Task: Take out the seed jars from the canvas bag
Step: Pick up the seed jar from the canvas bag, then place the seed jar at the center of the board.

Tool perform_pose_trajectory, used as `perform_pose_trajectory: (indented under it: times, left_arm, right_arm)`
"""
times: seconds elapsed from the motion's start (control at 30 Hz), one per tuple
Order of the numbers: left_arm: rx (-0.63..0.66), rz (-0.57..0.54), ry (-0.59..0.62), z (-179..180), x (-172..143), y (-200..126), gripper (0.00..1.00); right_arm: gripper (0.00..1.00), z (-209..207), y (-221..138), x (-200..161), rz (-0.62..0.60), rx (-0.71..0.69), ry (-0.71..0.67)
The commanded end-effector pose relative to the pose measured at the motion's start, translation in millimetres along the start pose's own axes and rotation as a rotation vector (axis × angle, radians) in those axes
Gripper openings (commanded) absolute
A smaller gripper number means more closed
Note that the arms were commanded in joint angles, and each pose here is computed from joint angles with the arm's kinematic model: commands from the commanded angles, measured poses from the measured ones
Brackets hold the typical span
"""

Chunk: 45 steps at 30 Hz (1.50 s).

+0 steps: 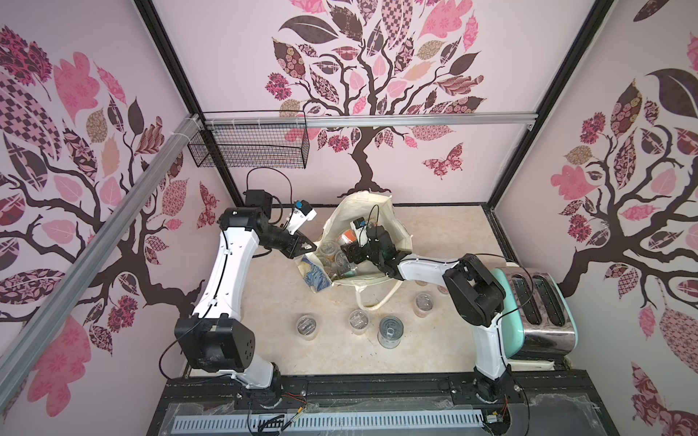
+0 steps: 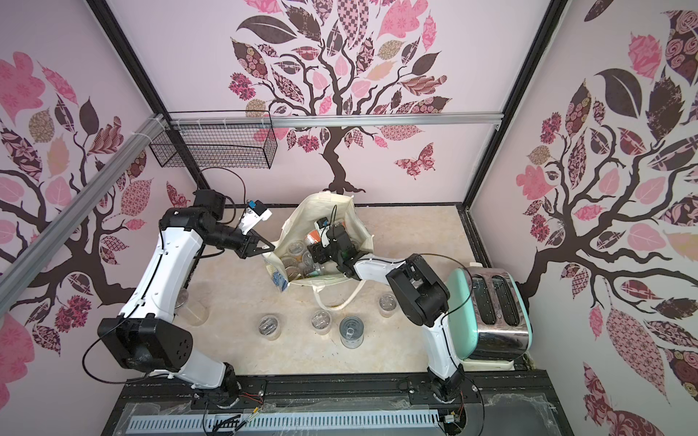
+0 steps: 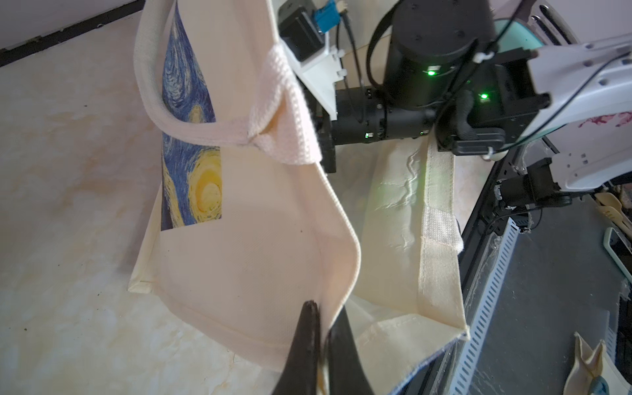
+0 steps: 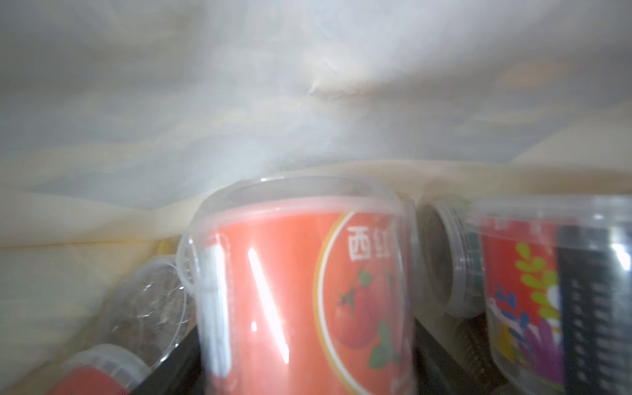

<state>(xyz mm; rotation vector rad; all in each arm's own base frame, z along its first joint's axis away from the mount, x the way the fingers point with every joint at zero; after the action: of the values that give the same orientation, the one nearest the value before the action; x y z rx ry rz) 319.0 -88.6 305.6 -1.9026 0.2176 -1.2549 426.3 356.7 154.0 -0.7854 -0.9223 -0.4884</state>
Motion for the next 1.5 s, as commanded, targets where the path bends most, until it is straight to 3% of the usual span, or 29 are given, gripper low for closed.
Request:
perform_pose_trajectory:
  times: [0.0, 0.3, 0.5, 0.73, 0.87, 1.1, 1.4, 1.47]
  left_arm:
    - [0.109, 0.007, -0.032, 29.9, 7.9, -1.4, 0.0]
    - [0.118, -0.074, -0.196, 81.0, 18.9, -5.1, 0.01]
    - [0.106, -0.096, -0.201, 81.4, 43.9, -31.7, 0.44]
    - [-0.029, -0.308, -0.25, 37.7, 88.9, -76.5, 0.97]
    - [-0.209, -0.459, -0.286, 9.2, 109.0, -91.5, 0.98]
    - [-0.32, -0.52, -0.382, 2.6, 109.5, -83.9, 0.98]
    - [-0.287, -0.329, -0.455, 0.0, 86.1, -32.3, 0.98]
    - [-0.299, -0.315, -0.424, -7.4, 90.0, -31.8, 0.98]
  right_arm:
    - [0.73, 27.9, -37.9, 60.9, -0.17, 0.08, -0.005]
    - [0.73, 53.1, -88.3, 98.5, -0.28, 0.186, 0.024]
    - [0.73, 67.7, -122.5, 119.4, -0.355, 0.245, 0.017]
    - [0.73, 81.5, -142.9, 120.8, -0.374, 0.324, -0.008]
    - [0.73, 88.8, -151.3, 117.4, -0.382, 0.368, -0.027]
    - [0.74, 108.9, -162.6, 108.3, -0.363, 0.425, -0.099]
    - [0.74, 127.3, -164.8, 97.2, -0.329, 0.469, -0.148]
    - [0.74, 128.8, -160.9, 94.3, -0.312, 0.454, -0.174]
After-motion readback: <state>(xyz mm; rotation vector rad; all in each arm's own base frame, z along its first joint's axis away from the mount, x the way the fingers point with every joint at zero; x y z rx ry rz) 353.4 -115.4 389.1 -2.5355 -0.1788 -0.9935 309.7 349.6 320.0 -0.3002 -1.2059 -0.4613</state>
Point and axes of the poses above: each gripper's point midway between its finger pads, its own y axis out along the fingers, its own z axis along the line the jaws close on, x = y × z, the point moved 4 cm from there along -y, back along the fingers, and after that the axes turned 11 degrees about y, right-handed, at the moved point
